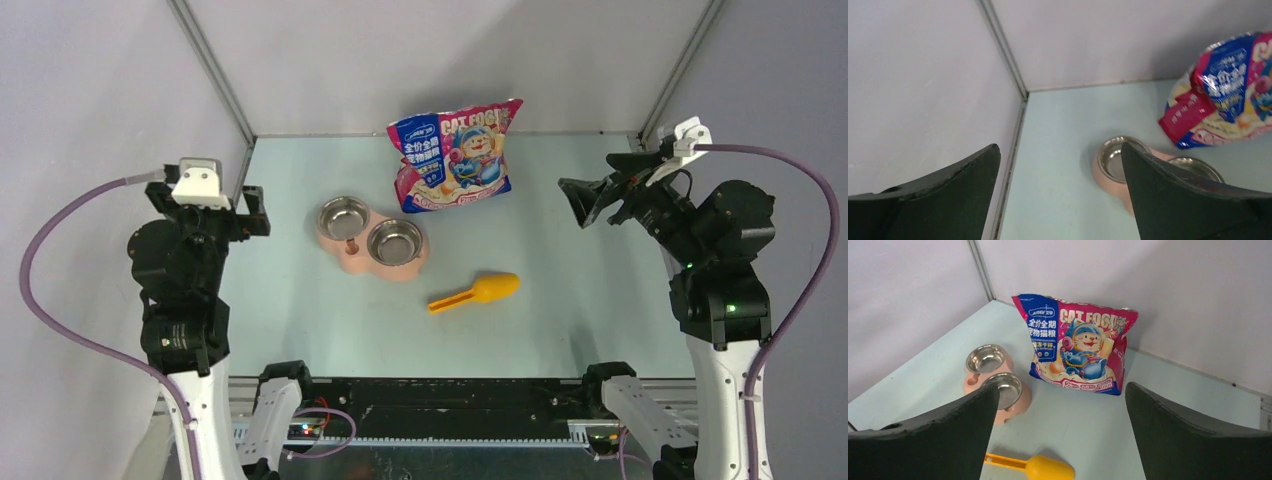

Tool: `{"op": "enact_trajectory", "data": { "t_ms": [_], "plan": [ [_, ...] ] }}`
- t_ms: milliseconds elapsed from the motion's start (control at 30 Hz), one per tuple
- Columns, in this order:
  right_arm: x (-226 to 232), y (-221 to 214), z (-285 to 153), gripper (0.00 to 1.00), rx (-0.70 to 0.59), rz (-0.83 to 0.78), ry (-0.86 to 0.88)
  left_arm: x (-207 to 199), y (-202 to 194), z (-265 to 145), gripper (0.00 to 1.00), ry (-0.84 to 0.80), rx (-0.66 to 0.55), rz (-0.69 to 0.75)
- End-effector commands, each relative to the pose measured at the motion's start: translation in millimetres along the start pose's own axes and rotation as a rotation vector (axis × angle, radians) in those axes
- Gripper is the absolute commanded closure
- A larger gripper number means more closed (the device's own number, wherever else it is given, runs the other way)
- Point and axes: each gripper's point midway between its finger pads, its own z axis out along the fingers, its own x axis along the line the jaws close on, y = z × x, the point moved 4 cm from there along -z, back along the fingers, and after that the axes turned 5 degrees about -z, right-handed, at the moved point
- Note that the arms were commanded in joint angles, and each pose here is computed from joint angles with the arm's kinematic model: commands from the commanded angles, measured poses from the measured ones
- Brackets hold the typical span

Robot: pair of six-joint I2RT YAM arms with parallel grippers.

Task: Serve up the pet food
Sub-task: Adjust the pet food bag at the center of the board.

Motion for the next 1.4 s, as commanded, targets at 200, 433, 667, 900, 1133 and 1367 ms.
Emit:
{"op": "enact_trajectory", "data": {
  "t_ms": [200, 433, 667, 900, 1133, 1367],
  "plan": [
    [23, -4, 2, 0.00, 0.007, -0.131, 0.176, -25, -18, 0, 0.02, -0.198, 0.060, 0.031],
    [30, -16, 11, 0.00, 0.025, -0.127, 0.246, -30, -29, 5, 0.02, -0.236, 0.082, 0.031],
    [31, -29, 21, 0.00, 0.040, -0.116, 0.285, -34, -36, 13, 0.02, -0.259, 0.092, 0.019],
    [22, -40, 35, 0.00, 0.051, -0.110, 0.242, -32, -39, 20, 0.02, -0.236, 0.089, 0.001],
    [-9, -59, 52, 0.00, 0.074, -0.096, 0.040, -26, -38, 34, 0.02, -0.189, 0.081, -0.027],
    [-27, -72, 61, 0.00, 0.082, -0.066, -0.075, -31, -30, 49, 0.02, -0.225, 0.078, -0.057]
  ]
}}
